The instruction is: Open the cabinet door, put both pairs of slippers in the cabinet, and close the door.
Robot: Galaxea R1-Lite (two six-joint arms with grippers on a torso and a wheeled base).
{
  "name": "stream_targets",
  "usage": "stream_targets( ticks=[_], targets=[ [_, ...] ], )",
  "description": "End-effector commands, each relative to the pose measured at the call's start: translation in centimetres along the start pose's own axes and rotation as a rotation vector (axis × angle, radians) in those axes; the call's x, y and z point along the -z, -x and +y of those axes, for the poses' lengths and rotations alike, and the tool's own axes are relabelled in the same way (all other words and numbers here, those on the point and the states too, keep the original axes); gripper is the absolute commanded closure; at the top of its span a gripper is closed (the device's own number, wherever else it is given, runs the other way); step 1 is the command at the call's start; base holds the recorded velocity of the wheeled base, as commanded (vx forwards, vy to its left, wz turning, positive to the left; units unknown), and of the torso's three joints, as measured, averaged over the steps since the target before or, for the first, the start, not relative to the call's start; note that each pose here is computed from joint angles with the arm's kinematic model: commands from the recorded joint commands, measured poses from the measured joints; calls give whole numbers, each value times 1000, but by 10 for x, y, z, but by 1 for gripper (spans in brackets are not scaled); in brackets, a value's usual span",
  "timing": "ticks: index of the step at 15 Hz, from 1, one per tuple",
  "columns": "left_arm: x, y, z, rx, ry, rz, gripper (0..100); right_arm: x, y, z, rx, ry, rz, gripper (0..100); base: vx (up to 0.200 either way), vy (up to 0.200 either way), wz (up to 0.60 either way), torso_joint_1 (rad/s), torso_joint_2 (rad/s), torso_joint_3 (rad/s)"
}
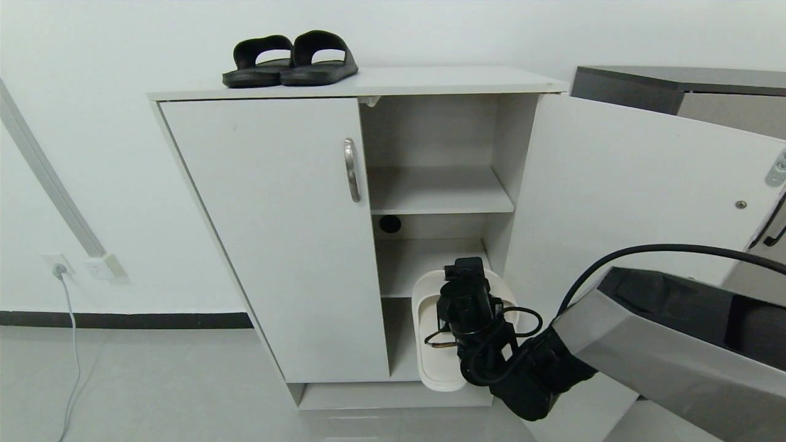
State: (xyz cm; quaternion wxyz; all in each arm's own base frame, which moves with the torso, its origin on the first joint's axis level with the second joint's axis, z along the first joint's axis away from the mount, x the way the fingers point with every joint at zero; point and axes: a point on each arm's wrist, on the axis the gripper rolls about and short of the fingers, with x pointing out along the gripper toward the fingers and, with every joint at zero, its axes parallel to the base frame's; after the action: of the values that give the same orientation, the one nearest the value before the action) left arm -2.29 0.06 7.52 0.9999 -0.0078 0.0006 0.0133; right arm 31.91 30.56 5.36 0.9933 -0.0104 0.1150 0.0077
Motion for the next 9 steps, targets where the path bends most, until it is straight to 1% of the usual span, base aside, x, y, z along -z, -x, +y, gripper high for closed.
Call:
stream_targets(
  ticks=[1,3,7,9],
  targets=[
    [0,0,0,-1,0,2,100,12,-7,11,-21,14,4,100,0,0,0,0,0,0],
    [0,0,0,0,0,3,100,17,-14,19,-33,10,-2,100,0,0,0,0,0,0],
    [0,0,0,0,-2,2,100,21,-24,28,-37,18,-14,100,0,0,0,0,0,0],
    [0,0,0,2,0,2,100,25,-26,29,-36,23,-8,100,0,0,0,5,2,-120]
  ],
)
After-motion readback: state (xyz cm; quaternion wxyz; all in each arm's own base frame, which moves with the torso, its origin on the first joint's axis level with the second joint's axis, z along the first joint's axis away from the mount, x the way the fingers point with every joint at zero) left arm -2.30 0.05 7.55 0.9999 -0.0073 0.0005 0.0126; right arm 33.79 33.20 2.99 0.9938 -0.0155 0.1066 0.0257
